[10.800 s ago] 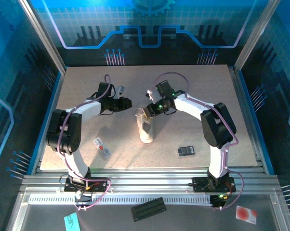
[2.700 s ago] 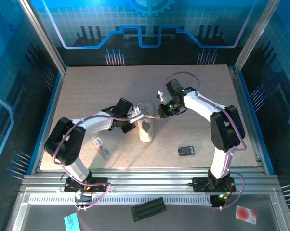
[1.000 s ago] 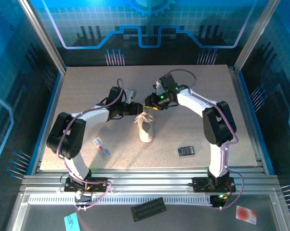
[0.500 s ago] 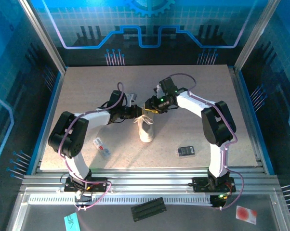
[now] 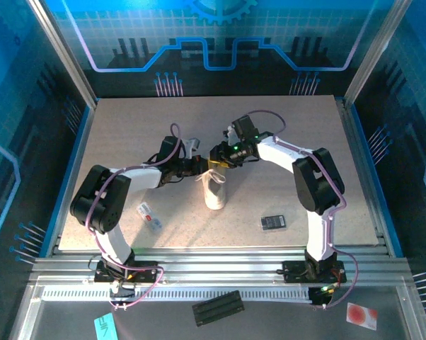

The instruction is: Tie the shoes

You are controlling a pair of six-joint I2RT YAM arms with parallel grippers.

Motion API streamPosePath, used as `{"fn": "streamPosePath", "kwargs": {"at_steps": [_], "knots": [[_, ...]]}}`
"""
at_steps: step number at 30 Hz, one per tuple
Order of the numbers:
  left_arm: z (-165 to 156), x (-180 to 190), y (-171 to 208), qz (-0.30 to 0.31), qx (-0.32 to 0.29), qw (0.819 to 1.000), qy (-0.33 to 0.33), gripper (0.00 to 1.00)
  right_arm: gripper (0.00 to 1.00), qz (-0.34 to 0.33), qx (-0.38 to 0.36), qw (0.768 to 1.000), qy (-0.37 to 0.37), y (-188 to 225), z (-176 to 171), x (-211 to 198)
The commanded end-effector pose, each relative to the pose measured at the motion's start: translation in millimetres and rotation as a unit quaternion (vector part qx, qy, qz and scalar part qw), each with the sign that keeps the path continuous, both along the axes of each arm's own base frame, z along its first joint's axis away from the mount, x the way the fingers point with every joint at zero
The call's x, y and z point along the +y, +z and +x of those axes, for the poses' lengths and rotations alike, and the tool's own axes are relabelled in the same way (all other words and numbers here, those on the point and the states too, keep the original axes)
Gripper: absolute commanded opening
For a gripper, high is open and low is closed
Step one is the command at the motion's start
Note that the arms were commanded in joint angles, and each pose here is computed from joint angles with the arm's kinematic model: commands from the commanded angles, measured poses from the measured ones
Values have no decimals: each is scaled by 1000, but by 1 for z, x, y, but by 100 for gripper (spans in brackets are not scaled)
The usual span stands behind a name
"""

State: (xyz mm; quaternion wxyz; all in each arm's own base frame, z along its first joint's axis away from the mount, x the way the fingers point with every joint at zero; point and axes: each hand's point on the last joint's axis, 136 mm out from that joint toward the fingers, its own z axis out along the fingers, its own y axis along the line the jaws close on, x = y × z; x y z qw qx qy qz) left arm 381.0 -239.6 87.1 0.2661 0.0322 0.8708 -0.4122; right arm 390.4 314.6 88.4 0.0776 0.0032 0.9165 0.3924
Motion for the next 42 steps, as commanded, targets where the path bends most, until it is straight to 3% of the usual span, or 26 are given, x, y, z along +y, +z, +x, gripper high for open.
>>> {"fn": "streamPosePath", "kwargs": {"at_steps": [1, 5, 10, 11, 15, 20, 22, 30, 42], "knots": [[-4, -11, 19, -32, -27, 999, -20, 0, 40, 8, 20, 1000, 5, -15, -4, 9], [-4, -11, 22, -37, -34, 999, -19, 0, 31, 14, 20, 1000, 8, -15, -4, 12], [-3, -12, 26, -36, -45, 998, -21, 0, 1, 31, 3, 999, 18, -6, -2, 16], [-3, -11, 26, -34, -45, 998, -19, 0, 0, 31, -5, 999, 20, -4, -1, 15], [-3, -8, 28, -22, -51, 998, -15, 3, 0, 18, -44, 999, 17, 9, 3, 4], [1, -1, 32, -13, -57, 998, -5, 37, 0, -3, -70, 997, 19, 15, 6, -10], [4, 5, 35, -12, -57, 998, 1, 43, 0, -8, -70, 997, 28, 13, 5, -10], [17, 27, 36, -15, -42, 999, 29, 48, 0, -13, -86, 995, 42, 18, 5, -9], [42, 9, 42, -61, -31, 998, 1, 45, 0, 26, -115, 992, 41, 32, 11, -2]]}}
